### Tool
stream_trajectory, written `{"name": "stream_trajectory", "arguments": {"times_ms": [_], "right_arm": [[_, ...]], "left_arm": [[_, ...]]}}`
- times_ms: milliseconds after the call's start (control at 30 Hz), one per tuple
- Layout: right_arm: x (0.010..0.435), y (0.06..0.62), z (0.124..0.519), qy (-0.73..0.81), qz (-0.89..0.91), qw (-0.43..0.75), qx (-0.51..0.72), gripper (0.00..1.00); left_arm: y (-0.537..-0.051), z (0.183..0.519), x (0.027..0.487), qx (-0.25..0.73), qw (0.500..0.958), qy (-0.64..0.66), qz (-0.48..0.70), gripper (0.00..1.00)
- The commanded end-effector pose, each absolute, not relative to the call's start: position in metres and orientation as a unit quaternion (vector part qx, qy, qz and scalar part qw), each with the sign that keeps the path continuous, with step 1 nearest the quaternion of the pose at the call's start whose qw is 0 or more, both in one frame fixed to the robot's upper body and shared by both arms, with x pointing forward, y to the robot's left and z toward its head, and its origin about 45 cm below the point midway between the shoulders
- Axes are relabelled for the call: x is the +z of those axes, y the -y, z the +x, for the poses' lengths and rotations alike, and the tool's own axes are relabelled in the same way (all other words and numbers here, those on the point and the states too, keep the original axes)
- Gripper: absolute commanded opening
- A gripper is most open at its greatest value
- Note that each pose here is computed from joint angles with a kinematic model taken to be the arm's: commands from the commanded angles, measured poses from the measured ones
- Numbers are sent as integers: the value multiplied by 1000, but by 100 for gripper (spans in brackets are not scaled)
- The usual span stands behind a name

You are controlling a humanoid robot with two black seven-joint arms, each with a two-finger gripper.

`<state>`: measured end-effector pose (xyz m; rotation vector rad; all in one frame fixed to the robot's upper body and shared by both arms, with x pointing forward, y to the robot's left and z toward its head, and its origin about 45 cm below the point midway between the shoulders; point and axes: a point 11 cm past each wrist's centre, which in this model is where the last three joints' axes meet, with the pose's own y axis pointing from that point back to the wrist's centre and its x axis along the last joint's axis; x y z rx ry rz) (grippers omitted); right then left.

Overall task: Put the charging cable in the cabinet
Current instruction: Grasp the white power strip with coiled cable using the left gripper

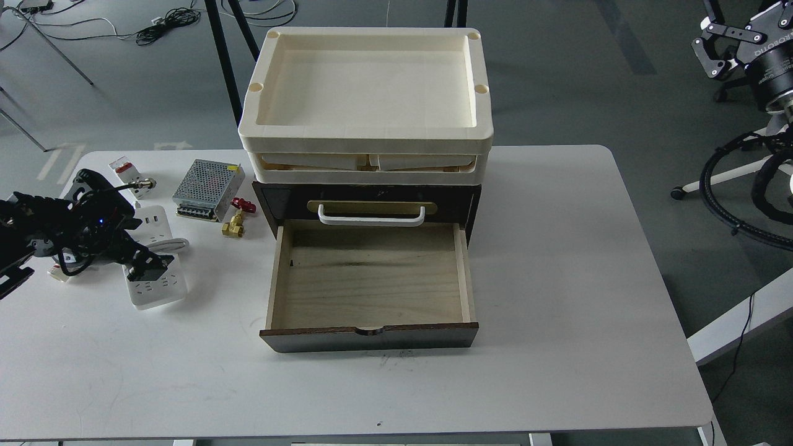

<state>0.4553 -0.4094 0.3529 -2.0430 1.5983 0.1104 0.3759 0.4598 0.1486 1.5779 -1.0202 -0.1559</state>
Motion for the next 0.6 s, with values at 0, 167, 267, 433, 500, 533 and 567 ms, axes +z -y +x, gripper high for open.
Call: {"name": "stream_trajectory", "arguments": {"times_ms": [0,167,267,433,500,533,567], "right_arm": [[352,410,455,-593,-758,269,41,99],[350,410,454,-594,-757,267,43,99],[349,410,454,-595,-757,267,43,99],[349,411,454,-595,-757,268,43,99],[349,411,454,-595,-757,268,43,99],[349,411,454,-595,-757,268,43,99],[350,411,454,-595,-757,268,43,99]], "left_arm": [[-459,376,148,-67,587,441,675,82],[-460,373,145,-75,585,445,674,76],[-461,373,145,-75,584,448,673,74],[-462,372,145,-76,582,450,673,69],[-462,373,146,-75,581,453,672,67],[-462,373,146,-74,581,454,671,67],[-462,373,146,-74,581,455,671,67]]}}
